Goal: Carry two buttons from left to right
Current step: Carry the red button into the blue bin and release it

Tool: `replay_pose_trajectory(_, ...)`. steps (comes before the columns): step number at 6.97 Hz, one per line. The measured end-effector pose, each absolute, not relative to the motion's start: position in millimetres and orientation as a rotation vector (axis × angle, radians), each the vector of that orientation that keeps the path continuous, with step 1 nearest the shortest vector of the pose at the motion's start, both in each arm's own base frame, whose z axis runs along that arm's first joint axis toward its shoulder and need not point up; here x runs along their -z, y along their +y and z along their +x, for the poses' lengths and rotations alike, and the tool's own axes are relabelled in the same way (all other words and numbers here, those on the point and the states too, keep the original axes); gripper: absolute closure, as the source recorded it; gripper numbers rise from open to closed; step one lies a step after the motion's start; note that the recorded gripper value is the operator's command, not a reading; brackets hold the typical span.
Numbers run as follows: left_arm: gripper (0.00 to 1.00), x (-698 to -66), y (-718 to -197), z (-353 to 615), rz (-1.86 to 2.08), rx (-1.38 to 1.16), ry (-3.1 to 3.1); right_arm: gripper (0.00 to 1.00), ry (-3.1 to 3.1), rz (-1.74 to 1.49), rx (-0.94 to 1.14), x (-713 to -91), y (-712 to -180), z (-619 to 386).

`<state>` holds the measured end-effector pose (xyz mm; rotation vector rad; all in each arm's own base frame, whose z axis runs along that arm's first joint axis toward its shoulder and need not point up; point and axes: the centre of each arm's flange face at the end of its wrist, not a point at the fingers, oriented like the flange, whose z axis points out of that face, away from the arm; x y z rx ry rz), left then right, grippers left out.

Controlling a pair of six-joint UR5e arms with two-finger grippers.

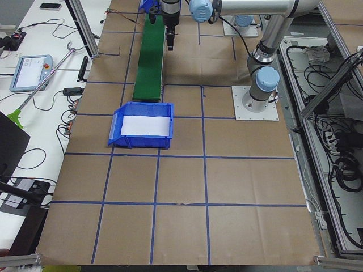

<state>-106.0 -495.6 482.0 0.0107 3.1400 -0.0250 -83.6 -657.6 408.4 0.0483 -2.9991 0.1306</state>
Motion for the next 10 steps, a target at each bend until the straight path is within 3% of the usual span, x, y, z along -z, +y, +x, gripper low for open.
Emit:
replay_pose_trajectory(1,0.0,-482.0,-495.6,-106.1,0.011,0.025,3.14,0.96,-2.999,0.065,-0.102,-416.8,-656.6,-128.8)
replay_pose_trajectory(3,0.0,-482.0,-495.6,-106.0,0.011,0.025,3.14,0.97,-3.026,0.101,-0.005,-376.3,-660.0,-182.7)
replay_pose_trajectory(10,0.0,-482.0,-495.6,-106.0,0.01,0.025,3.14,0.94,-3.09,0.135,-0.006,-239.3,-665.7,-188.4)
